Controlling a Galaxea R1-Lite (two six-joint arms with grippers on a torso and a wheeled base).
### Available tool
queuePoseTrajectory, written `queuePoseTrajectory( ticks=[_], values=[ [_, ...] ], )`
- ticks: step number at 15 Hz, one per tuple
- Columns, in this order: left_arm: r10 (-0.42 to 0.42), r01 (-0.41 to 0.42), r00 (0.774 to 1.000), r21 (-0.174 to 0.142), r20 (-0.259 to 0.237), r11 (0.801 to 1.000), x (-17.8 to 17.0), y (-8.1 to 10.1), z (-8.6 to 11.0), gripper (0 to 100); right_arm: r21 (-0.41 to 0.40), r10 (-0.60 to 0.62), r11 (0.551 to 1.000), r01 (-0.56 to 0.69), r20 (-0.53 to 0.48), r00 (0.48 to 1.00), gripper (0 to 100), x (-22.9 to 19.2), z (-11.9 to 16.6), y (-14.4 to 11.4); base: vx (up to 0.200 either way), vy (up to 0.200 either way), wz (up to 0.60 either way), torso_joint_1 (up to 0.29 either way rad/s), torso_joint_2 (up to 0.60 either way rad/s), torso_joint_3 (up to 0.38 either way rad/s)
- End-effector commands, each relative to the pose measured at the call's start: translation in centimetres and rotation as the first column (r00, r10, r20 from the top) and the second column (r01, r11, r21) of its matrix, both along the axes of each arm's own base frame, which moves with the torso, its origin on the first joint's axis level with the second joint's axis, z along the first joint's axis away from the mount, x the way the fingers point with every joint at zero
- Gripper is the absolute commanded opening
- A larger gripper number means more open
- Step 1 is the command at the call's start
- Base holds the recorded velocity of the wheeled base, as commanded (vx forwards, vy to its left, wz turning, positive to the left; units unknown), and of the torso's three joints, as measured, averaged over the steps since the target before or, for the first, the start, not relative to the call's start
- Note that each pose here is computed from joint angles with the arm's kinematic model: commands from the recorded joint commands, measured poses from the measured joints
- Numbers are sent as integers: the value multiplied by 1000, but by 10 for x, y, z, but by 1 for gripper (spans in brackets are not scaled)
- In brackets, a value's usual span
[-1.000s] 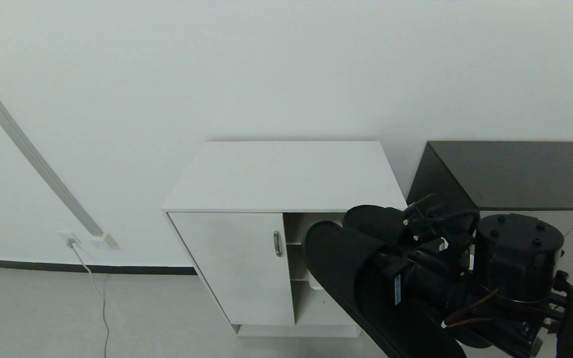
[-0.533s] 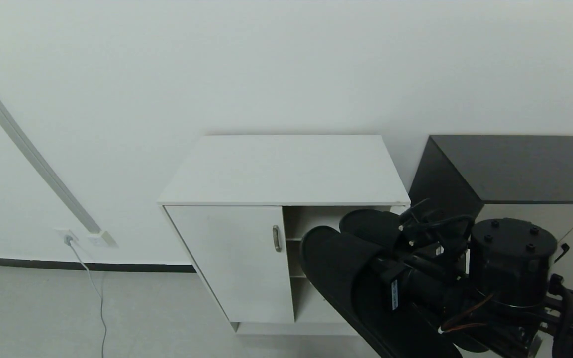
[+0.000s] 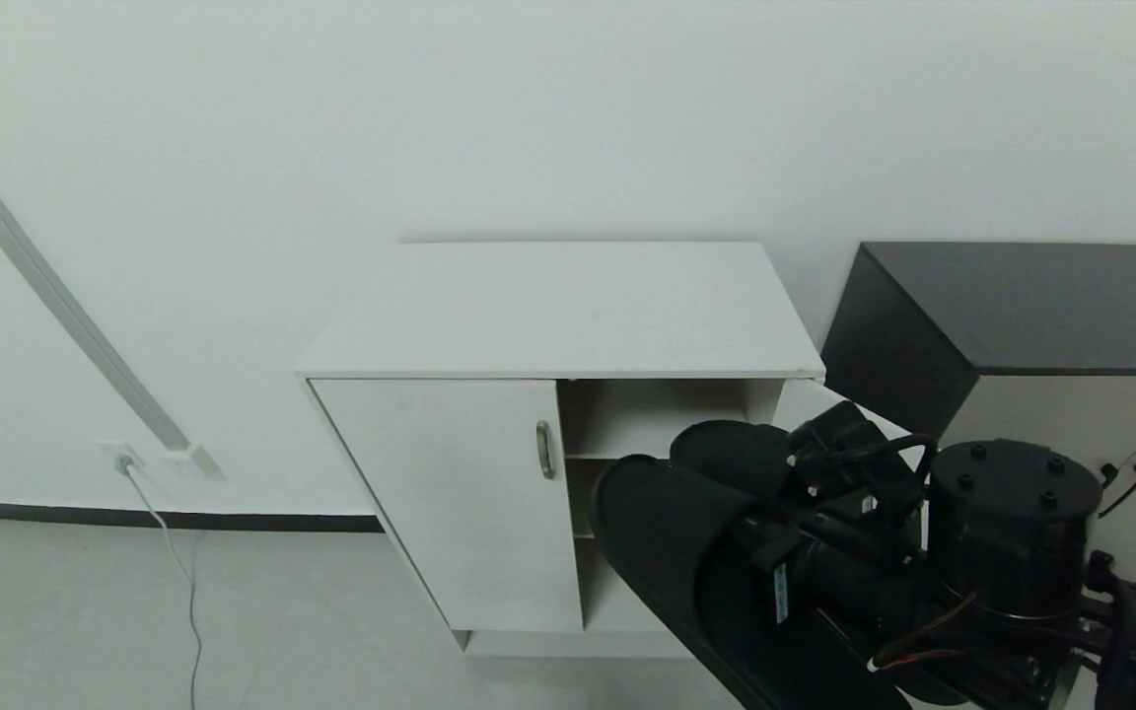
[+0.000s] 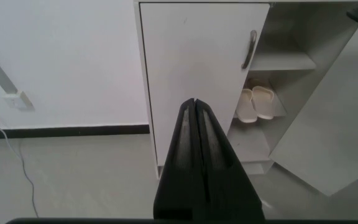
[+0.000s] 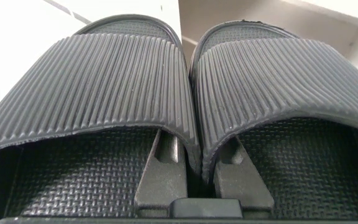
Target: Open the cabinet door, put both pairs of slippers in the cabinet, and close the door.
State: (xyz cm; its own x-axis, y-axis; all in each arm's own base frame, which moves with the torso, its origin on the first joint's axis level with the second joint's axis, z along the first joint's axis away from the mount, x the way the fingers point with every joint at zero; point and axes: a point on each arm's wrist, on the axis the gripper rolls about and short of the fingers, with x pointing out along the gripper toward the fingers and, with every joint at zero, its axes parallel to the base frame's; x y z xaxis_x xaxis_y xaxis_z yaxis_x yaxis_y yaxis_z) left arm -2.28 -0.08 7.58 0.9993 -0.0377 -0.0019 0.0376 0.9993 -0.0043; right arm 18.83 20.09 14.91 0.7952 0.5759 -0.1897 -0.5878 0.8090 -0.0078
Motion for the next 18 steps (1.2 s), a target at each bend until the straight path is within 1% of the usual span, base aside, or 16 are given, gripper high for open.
queuePoseTrajectory(
  ticks=[1,10,18],
  values=[
    [-1,1,1000,0,-3,1000,0,0,0,0,-2,1,1000,-1,-2,1000,0,0,-1,0,0,0,0,-203,471,276],
    [-1,1,1000,0,-3,1000,0,0,0,0,-4,3,1000,-3,-4,1000,0,0,-2,1,0,0,0,-222,540,318],
    [-1,1,1000,0,-3,1000,0,0,0,0,-5,1,1000,-1,-5,1000,0,0,-2,0,0,0,0,-171,499,325]
  ],
)
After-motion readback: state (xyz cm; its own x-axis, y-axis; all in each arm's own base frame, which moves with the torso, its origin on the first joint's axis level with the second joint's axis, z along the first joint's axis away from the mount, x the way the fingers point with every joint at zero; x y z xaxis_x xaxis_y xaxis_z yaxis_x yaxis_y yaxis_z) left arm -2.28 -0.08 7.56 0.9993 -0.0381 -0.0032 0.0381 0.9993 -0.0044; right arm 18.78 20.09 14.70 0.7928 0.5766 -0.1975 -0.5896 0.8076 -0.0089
